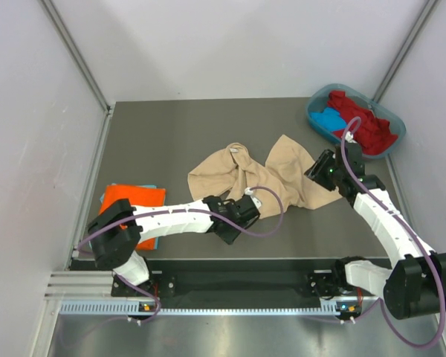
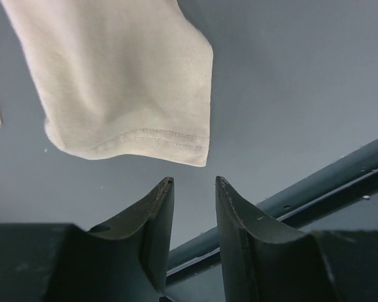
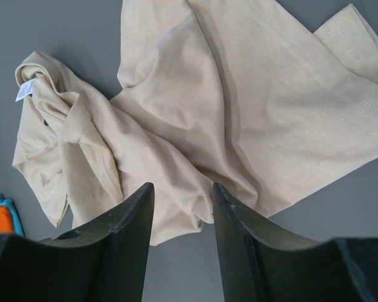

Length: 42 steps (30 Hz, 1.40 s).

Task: Fold and stack the t-shirts
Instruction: Flatten the tshirt out

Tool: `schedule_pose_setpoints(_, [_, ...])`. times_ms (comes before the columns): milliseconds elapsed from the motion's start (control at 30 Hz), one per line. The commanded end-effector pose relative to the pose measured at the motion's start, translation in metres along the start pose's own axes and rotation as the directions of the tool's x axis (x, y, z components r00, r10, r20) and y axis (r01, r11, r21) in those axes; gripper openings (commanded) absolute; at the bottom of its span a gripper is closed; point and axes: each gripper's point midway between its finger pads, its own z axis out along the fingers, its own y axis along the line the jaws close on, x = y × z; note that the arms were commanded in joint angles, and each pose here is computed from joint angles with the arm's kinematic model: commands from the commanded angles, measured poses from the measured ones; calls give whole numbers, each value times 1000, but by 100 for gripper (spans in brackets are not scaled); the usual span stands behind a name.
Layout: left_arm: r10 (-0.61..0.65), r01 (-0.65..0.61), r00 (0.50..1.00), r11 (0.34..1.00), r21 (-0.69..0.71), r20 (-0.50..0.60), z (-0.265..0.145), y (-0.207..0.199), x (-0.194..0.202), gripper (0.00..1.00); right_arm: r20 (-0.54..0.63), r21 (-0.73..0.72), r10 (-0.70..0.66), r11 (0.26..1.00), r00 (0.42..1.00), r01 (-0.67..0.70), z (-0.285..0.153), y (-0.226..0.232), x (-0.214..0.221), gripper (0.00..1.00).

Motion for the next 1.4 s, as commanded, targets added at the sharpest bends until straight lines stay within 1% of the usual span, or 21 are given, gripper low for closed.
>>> schedule_pose_setpoints(0, [30, -30, 999, 999, 27, 17, 8, -6, -1, 38, 33, -24, 6, 1000, 999, -6, 0, 4, -9, 43])
schedule_pose_setpoints(33, [32, -33, 999, 999, 30, 27, 10, -7, -4, 38, 35, -26, 5, 1000, 999, -4, 0, 5, -10, 43])
schedule_pose_setpoints(167, [48, -48, 999, 999, 25, 7, 18, -7, -1, 37, 37, -26, 4, 1000, 999, -3, -1, 5, -10, 43])
schedule_pose_setpoints(267, [57, -57, 998, 998, 7, -22, 31, -6, 5, 38, 39, -29, 3, 1000, 999, -1, -2, 5, -11, 43])
schedule_pose_setpoints(500, [58, -59, 996, 998, -2, -71, 46, -5, 17, 37, 46, -28, -4, 1000, 999, 5, -5, 4, -12, 43])
schedule_pose_setpoints(600, [40, -43, 995, 999, -30, -90, 52, 2, 24, 29, 51, -26, -3, 1000, 999, 5, -5, 3, -13, 43])
schedule_pose_setpoints(633, [31, -34, 996, 999, -37, -89, 52, 4, 23, 20, 51, -26, -3, 1000, 999, 5, -6, 3, -13, 43])
schedule_pose_setpoints(733, [-9, 5, 997, 998, -64, -75, 50, 12, 20, 8, 49, -23, -7, 1000, 999, 8, -5, 2, -13, 43])
schedule_pose_setpoints(833, [-70, 65, 997, 990, -126, -37, 43, 31, 8, 0, 53, -28, -10, 1000, 999, 12, -6, 3, -14, 44])
schedule_pose_setpoints(933, [-125, 125, 992, 977, -172, 7, 34, 51, -4, 0, 56, -34, -13, 999, 998, 15, -7, 5, -16, 45])
schedule_pose_setpoints(967, [-162, 166, 986, 969, -184, 38, 27, 59, -12, 0, 57, -36, -12, 999, 998, 14, -6, 6, -16, 45])
schedule_pose_setpoints(1033, [-206, 218, 975, 960, -174, 85, 15, 67, -26, 0, 53, -48, -19, 999, 998, 22, -5, 8, -16, 46])
schedule_pose_setpoints(1067, [-258, 279, 954, 950, -142, 150, -2, 76, -46, 0, 57, -53, -22, 998, 998, 25, -4, 10, -18, 48])
schedule_pose_setpoints(1100, [-294, 318, 938, 941, -119, 182, -12, 81, -56, 0, 58, -47, -26, 998, 998, 29, 2, 10, -20, 51])
schedule_pose_setpoints(1133, [-336, 356, 920, 932, -71, 202, -21, 84, -66, 0, 58, -40, -27, 999, 998, 30, 6, 9, -22, 52])
schedule_pose_setpoints(1167, [-425, 450, 865, 892, -36, 267, -40, 107, -85, 0, 72, -41, -27, 999, 997, 30, 7, 15, -33, 53])
schedule_pose_setpoints(1200, [-467, 493, 837, 870, -26, 285, -49, 121, -91, 0, 37, -4, -26, 1000, 999, 26, 19, 9, -31, 53])
schedule_pose_setpoints(1233, [-503, 533, 809, 846, -21, 306, -57, 134, -96, 0, 27, 8, -24, 1000, 999, 24, 24, 10, -34, 53])
schedule_pose_setpoints(1267, [-553, 600, 753, 799, -29, 358, -74, 164, -107, 0, 17, 19, -24, 1000, 1000, 23, 28, 11, -37, 53])
schedule_pose_setpoints(1333, [-578, 650, 725, 754, -95, 373, -90, 190, -103, 0, -4, 57, -14, 998, 1000, 14, 43, 13, -45, 54])
schedule_pose_setpoints(1367, [-588, 686, 689, 718, -118, 424, -108, 211, -112, 0, 0, 65, -13, 998, 1000, 13, 45, 17, -54, 54])
